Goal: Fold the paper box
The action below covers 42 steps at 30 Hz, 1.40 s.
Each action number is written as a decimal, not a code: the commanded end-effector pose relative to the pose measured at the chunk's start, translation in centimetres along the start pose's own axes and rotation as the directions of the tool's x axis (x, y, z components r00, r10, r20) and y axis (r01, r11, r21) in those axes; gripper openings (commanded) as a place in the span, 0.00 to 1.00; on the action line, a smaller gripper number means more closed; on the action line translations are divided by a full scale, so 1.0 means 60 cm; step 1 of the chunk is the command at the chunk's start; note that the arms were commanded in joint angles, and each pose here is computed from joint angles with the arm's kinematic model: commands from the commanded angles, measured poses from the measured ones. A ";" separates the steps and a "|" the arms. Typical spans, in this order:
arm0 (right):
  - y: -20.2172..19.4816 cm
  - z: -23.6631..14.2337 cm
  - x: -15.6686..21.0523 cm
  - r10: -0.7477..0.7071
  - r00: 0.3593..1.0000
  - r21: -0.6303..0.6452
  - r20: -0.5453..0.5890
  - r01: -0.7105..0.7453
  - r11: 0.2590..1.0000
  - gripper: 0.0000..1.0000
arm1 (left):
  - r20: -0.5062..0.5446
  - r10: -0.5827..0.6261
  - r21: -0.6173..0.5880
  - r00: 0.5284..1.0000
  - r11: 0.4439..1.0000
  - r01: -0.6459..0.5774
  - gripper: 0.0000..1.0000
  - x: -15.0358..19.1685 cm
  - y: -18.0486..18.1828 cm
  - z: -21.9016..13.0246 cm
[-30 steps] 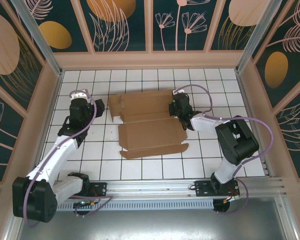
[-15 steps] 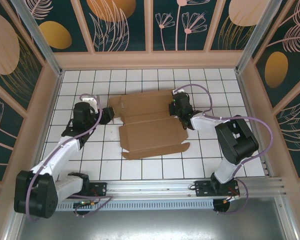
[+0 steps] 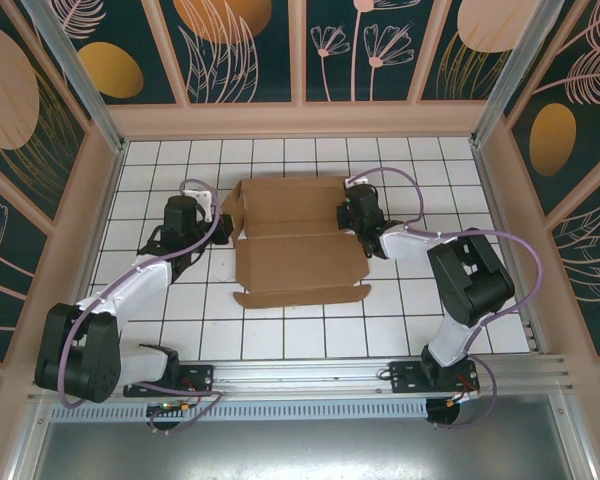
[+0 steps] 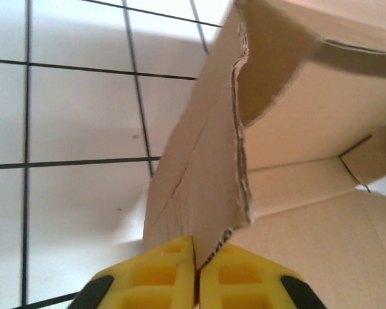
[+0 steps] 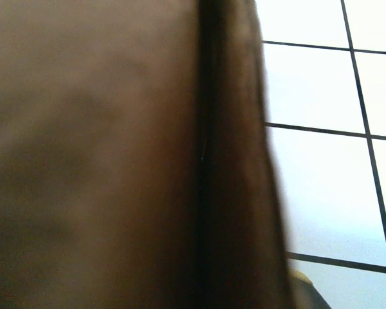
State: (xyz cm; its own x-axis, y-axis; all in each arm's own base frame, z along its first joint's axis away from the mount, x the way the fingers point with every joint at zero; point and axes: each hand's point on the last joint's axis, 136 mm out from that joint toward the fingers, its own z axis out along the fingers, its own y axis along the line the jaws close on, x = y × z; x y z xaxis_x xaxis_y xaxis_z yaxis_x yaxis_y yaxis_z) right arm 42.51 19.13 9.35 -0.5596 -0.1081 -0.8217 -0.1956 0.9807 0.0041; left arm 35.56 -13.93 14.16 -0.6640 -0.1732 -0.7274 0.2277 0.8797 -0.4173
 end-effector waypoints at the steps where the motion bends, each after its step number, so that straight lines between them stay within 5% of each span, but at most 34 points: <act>1: -0.001 0.015 0.073 -0.012 0.990 0.006 -0.139 0.013 1.000 0.00 | -0.004 0.025 0.098 1.000 0.995 -0.025 0.06 0.003 -0.047 -0.008; 10: 0.008 0.019 0.084 -0.017 0.988 0.003 -0.152 0.018 1.000 0.00 | -0.041 0.064 0.147 0.997 0.987 -0.057 0.18 0.005 -0.083 0.027; 16: 0.001 0.015 0.082 -0.036 0.988 0.016 -0.153 0.038 0.999 0.00 | 0.004 0.114 0.082 0.993 0.990 -0.114 0.54 -0.032 -0.079 0.026; 19: 0.000 0.016 0.084 -0.044 0.987 0.013 -0.157 0.046 0.999 0.00 | 0.054 0.140 0.067 0.989 0.987 -0.144 0.63 -0.051 -0.081 0.015; 31: -0.001 0.029 0.072 -0.028 0.960 -0.038 -0.279 0.018 0.999 0.00 | 0.108 0.100 0.098 0.989 0.989 -0.111 0.66 -0.099 -0.103 0.023; 42: -0.012 0.036 0.061 -0.028 0.904 -0.080 -0.426 -0.007 0.997 0.00 | 0.307 0.116 0.025 0.944 0.991 -0.130 0.81 -0.230 -0.107 -0.086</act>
State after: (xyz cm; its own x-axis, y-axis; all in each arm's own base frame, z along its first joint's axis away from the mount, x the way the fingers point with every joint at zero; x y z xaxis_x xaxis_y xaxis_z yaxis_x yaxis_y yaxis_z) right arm 45.64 19.46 9.48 -0.7189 -0.1312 -0.6826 -0.2366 0.9696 0.0629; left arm 39.11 -16.66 26.89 -0.4373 -0.1731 -0.8825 0.3623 0.8642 -0.3490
